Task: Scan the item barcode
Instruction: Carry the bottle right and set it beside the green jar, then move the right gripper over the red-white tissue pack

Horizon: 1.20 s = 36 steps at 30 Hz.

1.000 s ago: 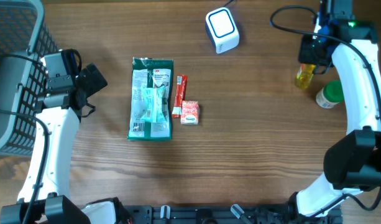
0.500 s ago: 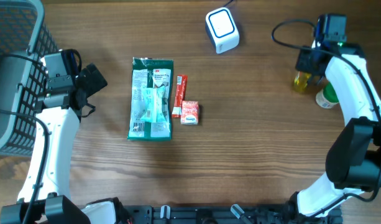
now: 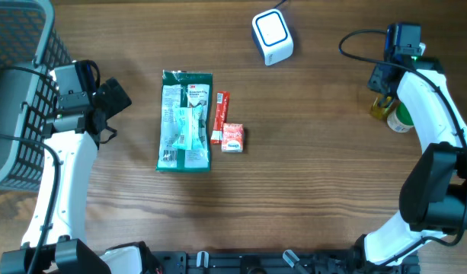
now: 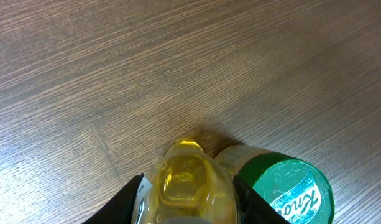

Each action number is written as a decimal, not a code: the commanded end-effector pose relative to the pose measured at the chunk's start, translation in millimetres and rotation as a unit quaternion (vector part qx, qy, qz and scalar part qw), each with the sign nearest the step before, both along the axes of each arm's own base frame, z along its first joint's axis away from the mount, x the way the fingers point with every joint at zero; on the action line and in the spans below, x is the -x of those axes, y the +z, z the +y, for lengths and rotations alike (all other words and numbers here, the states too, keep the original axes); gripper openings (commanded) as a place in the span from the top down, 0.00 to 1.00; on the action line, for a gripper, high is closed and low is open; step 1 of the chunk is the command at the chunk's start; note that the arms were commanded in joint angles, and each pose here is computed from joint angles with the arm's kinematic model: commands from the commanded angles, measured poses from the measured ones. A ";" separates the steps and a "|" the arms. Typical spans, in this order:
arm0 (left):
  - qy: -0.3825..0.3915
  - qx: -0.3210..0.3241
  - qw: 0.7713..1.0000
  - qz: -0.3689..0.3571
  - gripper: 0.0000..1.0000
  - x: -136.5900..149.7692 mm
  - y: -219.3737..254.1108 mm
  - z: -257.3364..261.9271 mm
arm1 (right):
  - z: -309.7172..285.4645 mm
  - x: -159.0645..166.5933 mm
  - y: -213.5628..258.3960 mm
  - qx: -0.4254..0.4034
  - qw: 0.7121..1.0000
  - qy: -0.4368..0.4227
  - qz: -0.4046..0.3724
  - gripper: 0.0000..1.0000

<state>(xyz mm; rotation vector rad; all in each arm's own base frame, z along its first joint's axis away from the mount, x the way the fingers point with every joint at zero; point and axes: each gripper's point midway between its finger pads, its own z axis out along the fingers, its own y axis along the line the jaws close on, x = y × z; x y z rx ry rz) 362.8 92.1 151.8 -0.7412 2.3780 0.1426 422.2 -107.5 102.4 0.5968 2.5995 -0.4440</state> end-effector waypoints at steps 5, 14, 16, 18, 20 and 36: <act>-0.006 -0.004 1.000 -0.007 0.00 -2.8 7.0 1.3 | -1.8 3.0 -9.4 0.000 1.000 -0.001 0.012 0.18; -0.006 -0.004 1.000 -0.007 0.00 -2.8 7.0 1.3 | -1.4 5.2 33.3 0.004 1.000 -0.001 -0.027 0.00; -0.006 -0.004 1.000 -0.007 0.00 -2.8 7.0 1.3 | 0.7 6.9 55.1 0.002 0.999 0.002 -0.049 0.00; -0.006 -0.004 1.000 -0.007 0.00 -2.8 7.0 1.3 | 17.6 8.3 82.8 -0.024 0.996 0.044 -0.078 0.00; -0.006 -0.004 1.000 -0.007 0.00 -2.8 7.0 1.3 | 42.4 5.5 99.8 -0.057 0.987 0.110 -0.101 0.00; -0.006 -0.004 1.000 -0.007 0.00 -2.8 7.0 1.3 | 283.7 43.3 90.0 -0.307 0.859 0.405 -0.058 0.18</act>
